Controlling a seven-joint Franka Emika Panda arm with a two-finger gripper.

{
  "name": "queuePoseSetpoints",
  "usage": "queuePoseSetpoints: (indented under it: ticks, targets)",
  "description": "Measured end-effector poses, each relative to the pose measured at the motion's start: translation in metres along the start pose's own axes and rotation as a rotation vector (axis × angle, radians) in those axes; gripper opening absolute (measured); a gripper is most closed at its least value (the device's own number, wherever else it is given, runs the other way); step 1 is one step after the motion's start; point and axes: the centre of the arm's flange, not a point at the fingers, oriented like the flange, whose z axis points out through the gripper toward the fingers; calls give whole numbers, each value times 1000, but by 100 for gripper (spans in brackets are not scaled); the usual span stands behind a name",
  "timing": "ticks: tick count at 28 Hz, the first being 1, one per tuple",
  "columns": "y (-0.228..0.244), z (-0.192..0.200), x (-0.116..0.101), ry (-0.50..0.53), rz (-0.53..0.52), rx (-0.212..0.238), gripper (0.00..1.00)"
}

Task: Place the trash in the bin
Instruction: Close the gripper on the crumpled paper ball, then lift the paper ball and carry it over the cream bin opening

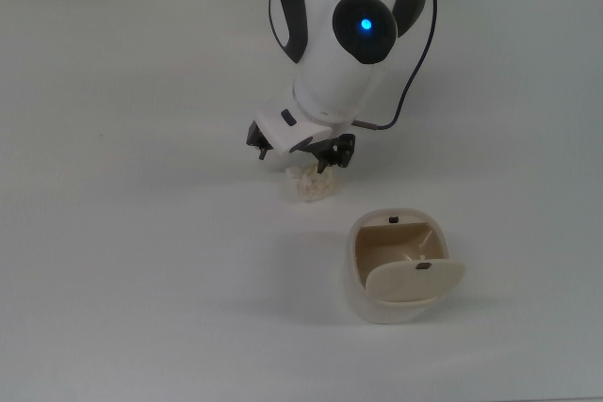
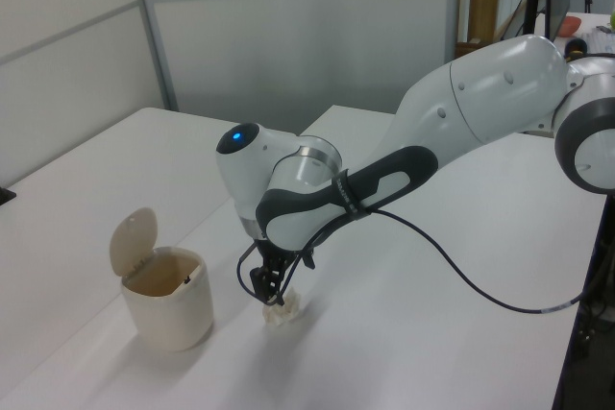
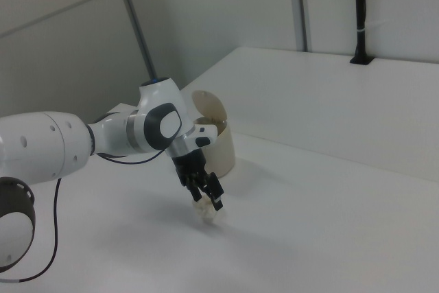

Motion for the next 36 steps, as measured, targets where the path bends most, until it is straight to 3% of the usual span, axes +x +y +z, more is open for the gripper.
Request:
queuePoseSetpoints:
  ticks: [19,30,36]
  targets:
    - [-30,44,-2,4,-22,-61,99]
    - [-31,42,-1,12,-27,-66,59]
    - [-30,34,4,29,-22,-60,32]
